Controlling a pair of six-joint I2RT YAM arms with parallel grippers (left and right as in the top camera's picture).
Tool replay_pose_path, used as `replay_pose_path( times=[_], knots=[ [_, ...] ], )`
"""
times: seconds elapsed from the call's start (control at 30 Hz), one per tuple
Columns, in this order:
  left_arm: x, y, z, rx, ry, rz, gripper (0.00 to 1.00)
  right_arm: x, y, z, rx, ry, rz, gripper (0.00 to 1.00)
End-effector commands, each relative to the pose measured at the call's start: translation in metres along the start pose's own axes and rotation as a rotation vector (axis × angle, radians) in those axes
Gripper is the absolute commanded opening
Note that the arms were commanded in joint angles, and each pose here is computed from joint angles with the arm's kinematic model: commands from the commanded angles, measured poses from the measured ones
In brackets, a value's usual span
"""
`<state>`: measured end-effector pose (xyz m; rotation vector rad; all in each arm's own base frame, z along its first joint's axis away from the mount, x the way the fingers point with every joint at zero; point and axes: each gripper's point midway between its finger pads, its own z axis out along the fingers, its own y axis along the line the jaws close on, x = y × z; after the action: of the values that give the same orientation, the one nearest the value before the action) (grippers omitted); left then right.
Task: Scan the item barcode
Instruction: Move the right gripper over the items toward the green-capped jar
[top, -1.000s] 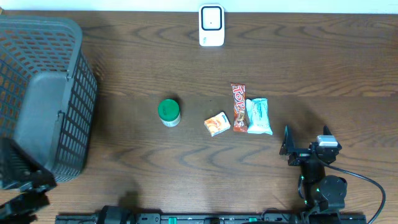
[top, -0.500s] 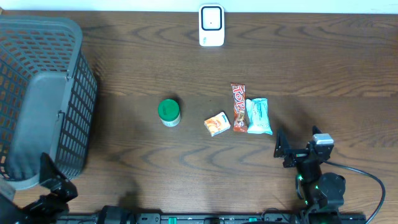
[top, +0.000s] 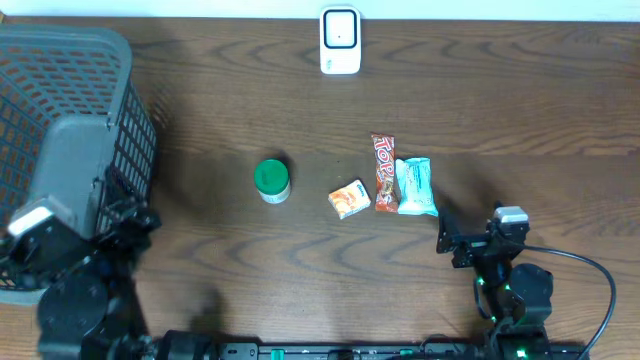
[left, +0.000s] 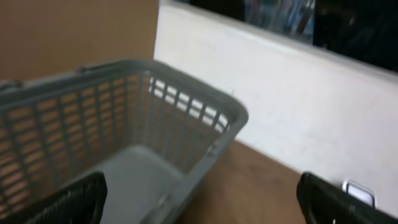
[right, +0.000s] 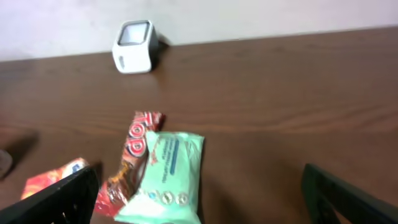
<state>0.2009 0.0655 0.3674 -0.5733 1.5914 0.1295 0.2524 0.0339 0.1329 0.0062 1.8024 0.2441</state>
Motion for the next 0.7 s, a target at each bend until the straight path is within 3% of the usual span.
replay_pose_path(
  times=[0.0,0.23,0.43,0.67],
  knots=[
    [0.023,0.000,0.017,-0.015,0.003,-0.024,0.98,-0.035,0.015,-0.006,-0.057,-0.057,-0.027,0.99],
    [0.064,0.003,0.036,-0.042,0.035,-0.063,0.98,-0.073,0.029,-0.009,-0.098,-0.028,-0.025,0.99],
    [0.102,0.009,0.049,-0.065,0.073,-0.156,0.98,-0.097,0.045,0.004,-0.159,0.117,-0.003,0.99],
    [0.143,0.018,0.056,-0.096,0.135,-0.124,0.98,-0.116,0.052,0.027,-0.136,0.380,0.041,0.99]
  ],
)
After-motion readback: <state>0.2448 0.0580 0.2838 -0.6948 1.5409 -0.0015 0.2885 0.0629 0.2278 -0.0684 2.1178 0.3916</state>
